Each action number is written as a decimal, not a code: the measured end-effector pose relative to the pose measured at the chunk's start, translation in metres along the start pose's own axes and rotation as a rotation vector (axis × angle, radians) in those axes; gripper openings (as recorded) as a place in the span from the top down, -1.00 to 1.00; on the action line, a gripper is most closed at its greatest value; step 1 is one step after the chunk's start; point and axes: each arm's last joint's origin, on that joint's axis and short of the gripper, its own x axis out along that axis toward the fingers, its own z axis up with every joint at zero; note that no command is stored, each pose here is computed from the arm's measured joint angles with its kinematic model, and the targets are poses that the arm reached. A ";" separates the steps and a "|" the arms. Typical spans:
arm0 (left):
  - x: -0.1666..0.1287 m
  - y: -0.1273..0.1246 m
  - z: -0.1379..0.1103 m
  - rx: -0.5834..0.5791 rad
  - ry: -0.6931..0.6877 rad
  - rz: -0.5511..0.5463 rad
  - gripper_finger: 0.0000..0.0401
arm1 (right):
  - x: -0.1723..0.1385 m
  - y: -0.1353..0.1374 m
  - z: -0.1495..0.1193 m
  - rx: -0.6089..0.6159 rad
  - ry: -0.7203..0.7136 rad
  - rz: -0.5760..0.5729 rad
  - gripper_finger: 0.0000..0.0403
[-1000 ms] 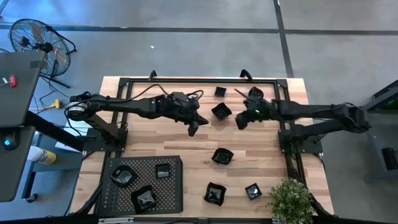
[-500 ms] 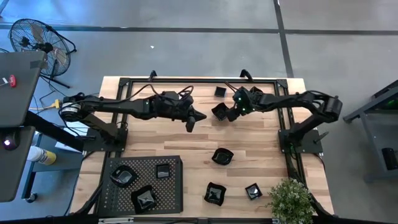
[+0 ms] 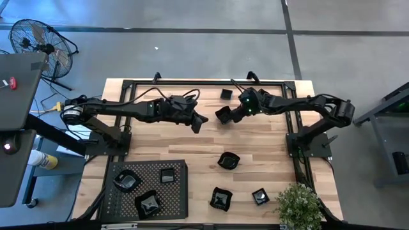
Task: Pick & Place Mini shaped plates
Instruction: Stack the distorted square plate on top of the distorted square plate on the shelf
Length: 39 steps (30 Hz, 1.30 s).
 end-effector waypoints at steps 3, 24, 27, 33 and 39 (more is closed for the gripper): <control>0.000 0.001 -0.001 -0.011 0.007 0.010 0.87 | -0.002 0.001 0.001 0.020 -0.004 0.010 0.99; 0.000 0.001 -0.001 -0.024 0.004 0.010 0.66 | 0.028 -0.005 -0.006 0.061 0.047 0.026 0.95; 0.000 0.001 -0.001 -0.025 0.003 0.011 0.65 | 0.026 -0.003 -0.004 0.063 0.035 0.034 0.92; 0.000 0.002 0.001 -0.077 -0.033 0.050 0.65 | 0.002 0.008 0.004 0.020 -0.052 0.062 0.98; 0.000 0.003 0.000 -0.076 -0.039 0.075 0.65 | -0.015 0.016 0.005 0.035 -0.074 0.078 0.90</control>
